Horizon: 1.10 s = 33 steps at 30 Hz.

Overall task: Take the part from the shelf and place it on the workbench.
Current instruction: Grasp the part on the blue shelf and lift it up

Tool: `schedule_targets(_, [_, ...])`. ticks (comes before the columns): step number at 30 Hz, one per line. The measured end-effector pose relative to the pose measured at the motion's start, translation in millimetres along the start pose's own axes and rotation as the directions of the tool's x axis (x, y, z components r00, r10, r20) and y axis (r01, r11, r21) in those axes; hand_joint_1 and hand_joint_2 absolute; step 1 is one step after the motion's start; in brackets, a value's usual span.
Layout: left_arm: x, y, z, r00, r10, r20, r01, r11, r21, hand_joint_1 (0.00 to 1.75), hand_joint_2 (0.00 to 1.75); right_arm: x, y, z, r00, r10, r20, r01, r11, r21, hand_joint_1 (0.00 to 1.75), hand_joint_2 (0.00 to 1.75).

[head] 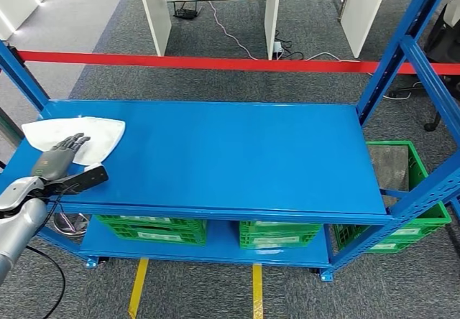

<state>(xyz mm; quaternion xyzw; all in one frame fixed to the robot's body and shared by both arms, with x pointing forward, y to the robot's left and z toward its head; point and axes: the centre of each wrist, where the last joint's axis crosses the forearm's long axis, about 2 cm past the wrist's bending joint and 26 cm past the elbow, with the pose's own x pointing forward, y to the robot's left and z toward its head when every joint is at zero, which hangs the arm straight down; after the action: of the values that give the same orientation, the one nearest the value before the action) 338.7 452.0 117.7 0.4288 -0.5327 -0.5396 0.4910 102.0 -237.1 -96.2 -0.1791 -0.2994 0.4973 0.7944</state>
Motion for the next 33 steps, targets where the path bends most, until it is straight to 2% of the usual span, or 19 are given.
schedule_targets(18, [-29.9, 11.0, 13.0, 0.997, -0.014, -0.075, 0.016, 1.0, 0.024, 0.0, 1.75, -1.6, 1.3, 0.9, 1.0, -0.011, -0.01, 0.011, 1.0, 0.0, 0.0, 0.0])
schedule_targets(33, [-36.0, 4.5, 23.3, 0.996, -0.025, -0.086, 0.025, 1.0, -0.002, 0.0, 1.75, -2.0, 1.3, 1.0, 1.0, -0.016, -0.01, 0.016, 1.0, -0.001, 0.0, 0.0])
